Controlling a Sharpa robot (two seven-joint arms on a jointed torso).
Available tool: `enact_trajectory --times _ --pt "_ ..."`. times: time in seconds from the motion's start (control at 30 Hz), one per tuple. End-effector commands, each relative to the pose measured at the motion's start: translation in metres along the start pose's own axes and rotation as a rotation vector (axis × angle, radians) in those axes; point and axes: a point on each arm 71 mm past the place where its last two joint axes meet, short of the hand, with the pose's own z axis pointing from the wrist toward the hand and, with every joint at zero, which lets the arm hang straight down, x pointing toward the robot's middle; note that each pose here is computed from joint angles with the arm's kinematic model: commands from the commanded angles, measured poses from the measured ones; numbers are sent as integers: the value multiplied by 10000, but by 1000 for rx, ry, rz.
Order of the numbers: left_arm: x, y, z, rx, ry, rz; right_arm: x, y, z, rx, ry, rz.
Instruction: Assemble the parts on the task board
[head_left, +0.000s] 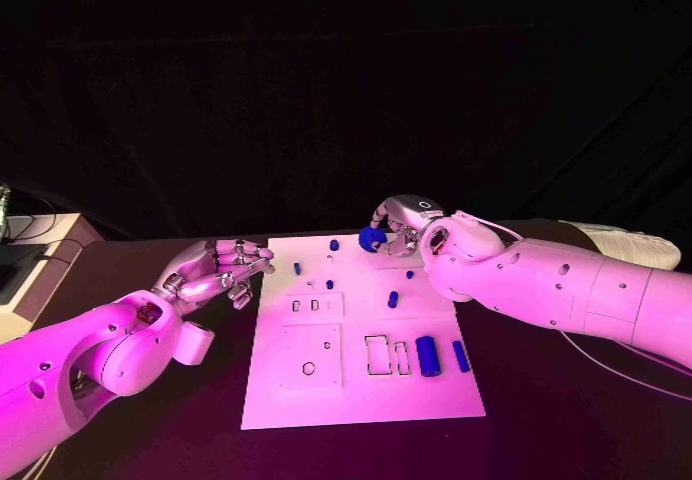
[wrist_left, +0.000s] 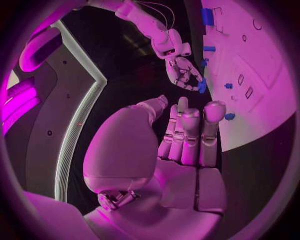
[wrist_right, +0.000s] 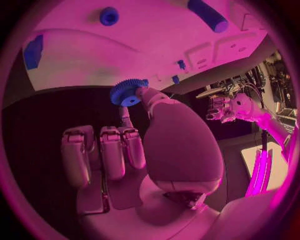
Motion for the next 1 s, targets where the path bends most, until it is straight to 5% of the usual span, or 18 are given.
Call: enact_trajectory --times 0.03,0.7,1.0 --pt "13 -7 4 5 10 -7 -4 123 20 -32 -25 -27" --pt "54 -18 17 10 19 -11 162 518 180 -94 -34 -79" --pt "68 -21 22 12 24 -14 384 611 149 -108 10 -65"
